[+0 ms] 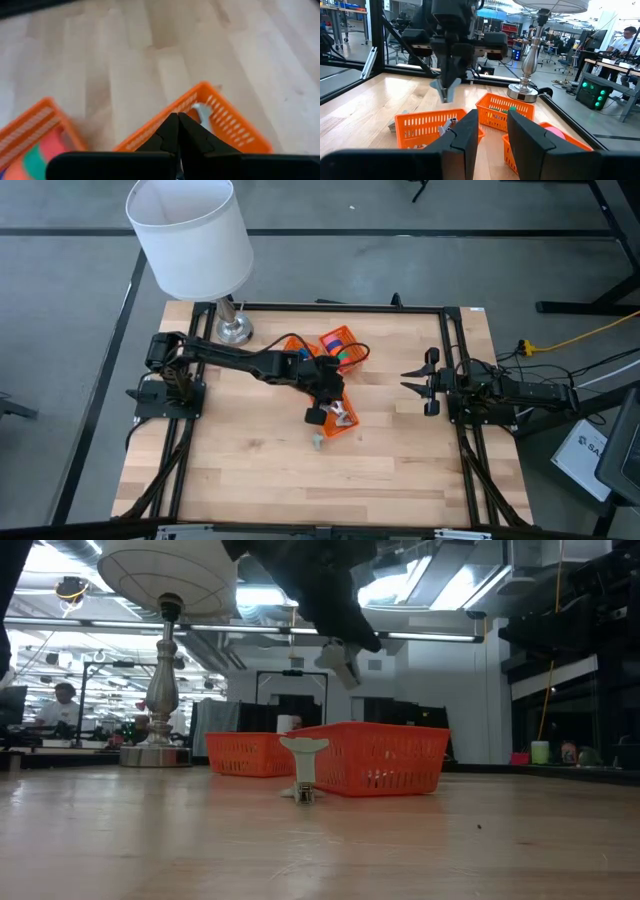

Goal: Pick and place Stapler, Stapler remover, tape
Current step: Put the light blue staple remover into the middle orange bin

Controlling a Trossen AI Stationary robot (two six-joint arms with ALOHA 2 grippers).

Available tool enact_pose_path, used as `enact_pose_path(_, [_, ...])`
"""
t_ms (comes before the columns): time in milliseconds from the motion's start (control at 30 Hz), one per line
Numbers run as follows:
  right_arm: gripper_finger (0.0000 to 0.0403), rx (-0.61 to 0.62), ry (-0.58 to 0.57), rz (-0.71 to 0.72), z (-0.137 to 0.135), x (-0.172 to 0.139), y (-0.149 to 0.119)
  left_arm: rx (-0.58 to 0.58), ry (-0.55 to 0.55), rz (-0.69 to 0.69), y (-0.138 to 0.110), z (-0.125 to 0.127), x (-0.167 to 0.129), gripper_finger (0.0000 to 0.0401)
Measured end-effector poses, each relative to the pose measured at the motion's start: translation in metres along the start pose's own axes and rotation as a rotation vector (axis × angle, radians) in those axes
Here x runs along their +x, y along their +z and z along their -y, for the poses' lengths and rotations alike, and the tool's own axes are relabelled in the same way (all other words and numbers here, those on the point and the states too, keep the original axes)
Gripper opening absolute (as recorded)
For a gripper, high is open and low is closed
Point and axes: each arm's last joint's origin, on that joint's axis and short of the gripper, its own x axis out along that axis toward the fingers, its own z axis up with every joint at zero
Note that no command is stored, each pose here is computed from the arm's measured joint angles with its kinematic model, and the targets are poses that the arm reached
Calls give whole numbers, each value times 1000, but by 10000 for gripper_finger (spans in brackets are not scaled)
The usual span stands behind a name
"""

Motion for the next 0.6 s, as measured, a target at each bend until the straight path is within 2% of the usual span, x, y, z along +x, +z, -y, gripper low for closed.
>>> enact_pose_path(400, [108, 0, 0, 0, 0, 0, 0, -59, -189, 144, -17, 1, 27, 2])
enact_pose_path(600, [108, 0, 0, 0, 0, 0, 0, -88, -200, 141, -20, -2, 32, 2])
